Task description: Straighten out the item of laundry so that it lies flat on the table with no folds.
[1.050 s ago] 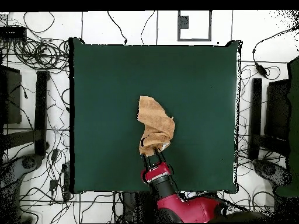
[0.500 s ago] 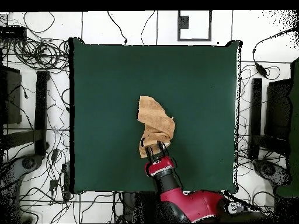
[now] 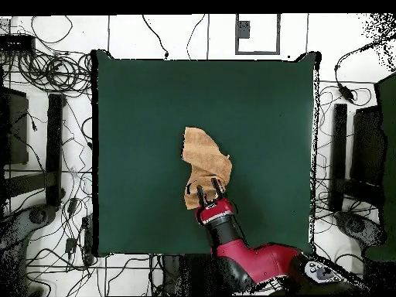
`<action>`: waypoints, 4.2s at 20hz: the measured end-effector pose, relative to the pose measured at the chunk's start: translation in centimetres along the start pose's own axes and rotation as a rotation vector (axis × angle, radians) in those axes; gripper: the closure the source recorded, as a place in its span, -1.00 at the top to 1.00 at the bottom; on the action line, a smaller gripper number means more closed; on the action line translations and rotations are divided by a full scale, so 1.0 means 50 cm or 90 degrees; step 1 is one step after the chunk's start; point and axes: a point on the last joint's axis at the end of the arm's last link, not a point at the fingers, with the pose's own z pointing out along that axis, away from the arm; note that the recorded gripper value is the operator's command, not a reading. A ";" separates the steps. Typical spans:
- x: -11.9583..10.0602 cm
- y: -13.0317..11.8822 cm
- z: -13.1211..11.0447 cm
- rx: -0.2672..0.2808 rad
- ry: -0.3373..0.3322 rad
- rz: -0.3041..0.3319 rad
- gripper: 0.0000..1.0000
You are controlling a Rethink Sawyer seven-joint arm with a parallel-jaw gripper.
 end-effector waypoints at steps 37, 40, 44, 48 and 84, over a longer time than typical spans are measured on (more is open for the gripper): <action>0.070 0.002 0.069 -0.009 0.289 0.179 1.00; 0.071 0.004 0.070 -0.006 0.295 0.179 1.00; 0.071 0.005 0.070 -0.005 0.298 0.179 1.00; 0.079 0.000 0.067 -0.005 0.309 0.185 1.00; 0.066 -0.077 0.103 -0.047 0.501 0.236 1.00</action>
